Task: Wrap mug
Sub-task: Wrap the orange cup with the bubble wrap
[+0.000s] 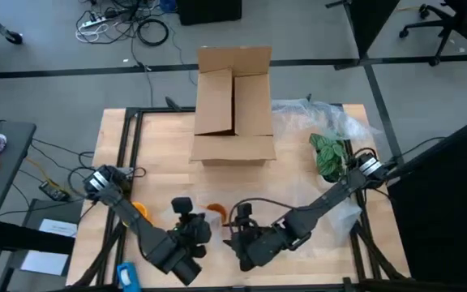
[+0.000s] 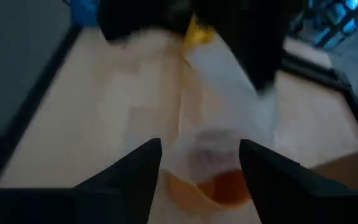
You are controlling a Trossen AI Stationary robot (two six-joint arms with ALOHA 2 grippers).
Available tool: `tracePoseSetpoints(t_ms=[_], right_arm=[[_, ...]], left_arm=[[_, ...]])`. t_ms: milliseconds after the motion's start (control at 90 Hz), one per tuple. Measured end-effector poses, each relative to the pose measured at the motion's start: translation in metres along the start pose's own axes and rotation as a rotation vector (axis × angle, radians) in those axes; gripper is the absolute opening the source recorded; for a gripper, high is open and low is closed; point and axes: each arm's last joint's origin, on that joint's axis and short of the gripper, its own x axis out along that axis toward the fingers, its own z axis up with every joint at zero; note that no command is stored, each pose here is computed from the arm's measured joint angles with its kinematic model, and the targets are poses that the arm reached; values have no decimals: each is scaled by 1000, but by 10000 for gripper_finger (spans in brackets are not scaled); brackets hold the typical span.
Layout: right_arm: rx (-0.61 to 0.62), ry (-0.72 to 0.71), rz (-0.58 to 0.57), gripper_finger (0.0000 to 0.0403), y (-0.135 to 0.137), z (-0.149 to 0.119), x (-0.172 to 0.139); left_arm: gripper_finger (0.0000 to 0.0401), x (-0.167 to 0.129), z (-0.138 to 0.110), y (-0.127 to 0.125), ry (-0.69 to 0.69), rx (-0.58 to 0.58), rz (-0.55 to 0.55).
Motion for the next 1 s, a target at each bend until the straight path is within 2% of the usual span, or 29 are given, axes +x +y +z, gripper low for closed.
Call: tracePoseSetpoints(t_ms=[122,289,411,567,678,767,878,1000], right_arm=[[15,8,31,188,-5,-5,10],[75,-20,0,173,-20,-16,28],[140,-13,-36,167,-33,-28,41],[214,21,-66,167,-48,-39,52],[226,62,-65,166,-52,-49,57],[237,75,-60,166,-52,-52,57],[237,117,-57,166,-51,-57,57],[231,125,-57,165,-50,-58,56]], left_arm=[[0,2,10,9,12,65,-5],[9,-7,28,23,-59,96,10],[37,-14,39,33,-85,114,0],[90,-26,50,45,-108,113,-33],[123,-40,52,58,-73,85,-103],[135,-57,53,64,-63,35,-232],[137,-82,46,59,-25,-35,-403],[137,-106,26,41,-9,-59,-481]])
